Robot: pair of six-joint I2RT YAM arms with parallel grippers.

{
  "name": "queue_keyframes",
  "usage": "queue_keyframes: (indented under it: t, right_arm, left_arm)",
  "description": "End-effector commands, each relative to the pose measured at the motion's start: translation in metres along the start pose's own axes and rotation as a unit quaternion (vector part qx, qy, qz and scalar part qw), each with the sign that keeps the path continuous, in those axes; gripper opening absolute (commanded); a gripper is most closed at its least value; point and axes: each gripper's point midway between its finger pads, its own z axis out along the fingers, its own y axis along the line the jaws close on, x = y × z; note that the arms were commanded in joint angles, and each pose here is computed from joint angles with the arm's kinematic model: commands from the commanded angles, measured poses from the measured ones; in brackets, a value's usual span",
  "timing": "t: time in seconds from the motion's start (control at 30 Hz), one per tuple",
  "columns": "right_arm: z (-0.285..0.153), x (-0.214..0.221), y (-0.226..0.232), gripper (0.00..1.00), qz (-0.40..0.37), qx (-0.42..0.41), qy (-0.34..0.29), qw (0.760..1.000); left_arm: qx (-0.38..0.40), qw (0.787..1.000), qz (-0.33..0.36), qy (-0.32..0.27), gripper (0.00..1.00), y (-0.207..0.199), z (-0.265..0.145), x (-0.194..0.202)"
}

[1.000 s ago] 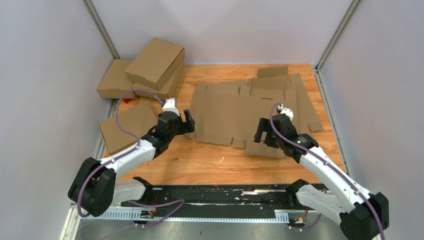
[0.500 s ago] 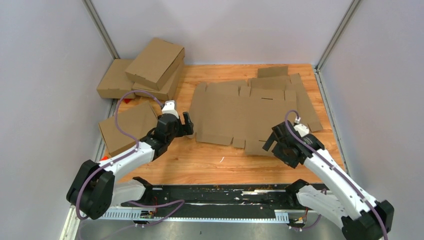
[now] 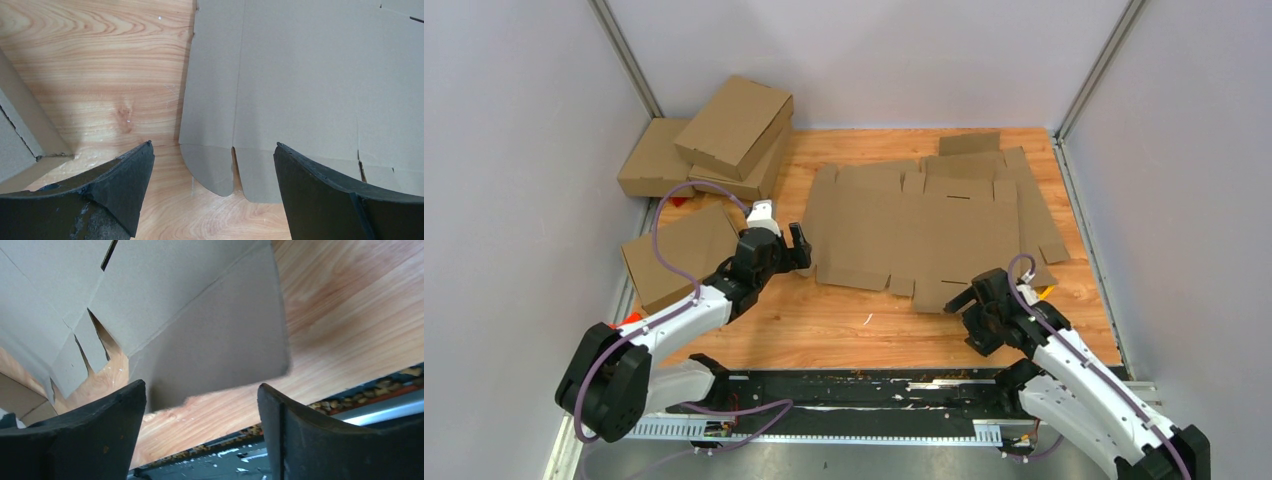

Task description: Fold the paper box

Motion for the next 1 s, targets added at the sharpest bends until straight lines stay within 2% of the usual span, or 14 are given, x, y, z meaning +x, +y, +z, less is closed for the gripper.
queue_keyframes:
  t: [0.0, 0.03, 0.1, 0.13, 0.17, 0.4, 0.63, 0.73, 0.83, 0.97]
  right_arm:
    - [0.007, -0.004, 0.040, 0.73, 0.046, -0.051, -0.002, 0.998]
    - [0.006, -0.007, 0.040, 0.64, 0.046, -0.047, -0.009, 0.998]
    - [0.002, -0.015, 0.041, 0.38, 0.044, -0.044, -0.027, 0.998]
    - [0.000, -0.018, 0.041, 0.22, 0.041, -0.045, -0.035, 0.998]
    - [-0.003, -0.022, 0.040, 0.02, 0.038, -0.045, -0.045, 0.997]
    - [-0.019, -0.047, 0.027, 0.00, 0.013, -0.072, -0.119, 0.990]
    - [-0.017, -0.048, 0.012, 0.01, 0.014, -0.081, -0.134, 0.988]
    - [-0.010, -0.041, 0.012, 0.01, 0.008, -0.082, -0.117, 0.990]
    - [-0.005, -0.039, 0.011, 0.01, 0.005, -0.071, -0.111, 0.991]
    - [-0.007, -0.038, 0.016, 0.01, 0.001, -0.081, -0.107, 0.991]
  left_arm:
    - [0.002, 1.000, 0.000, -0.016, 0.97, -0.002, 0.000, -0.008]
    - [-0.002, 1.000, 0.001, -0.012, 0.98, -0.001, 0.001, -0.006]
    - [-0.012, 1.000, -0.005, -0.001, 0.99, 0.002, 0.004, -0.003]
    - [-0.017, 1.000, -0.007, 0.007, 0.99, 0.003, 0.007, -0.001]
    - [-0.023, 1.000, -0.011, 0.017, 0.99, 0.006, 0.009, 0.002]
    - [-0.017, 0.997, -0.046, 0.064, 0.99, 0.009, 0.022, 0.022]
    - [-0.008, 0.994, -0.056, 0.097, 0.97, 0.009, 0.031, 0.036]
    - [0.021, 0.991, -0.062, 0.114, 0.94, -0.002, 0.035, 0.043]
    - [0.106, 0.982, -0.070, 0.136, 0.90, -0.032, 0.036, 0.051]
    - [0.163, 0.973, -0.083, 0.144, 0.87, -0.052, 0.036, 0.053]
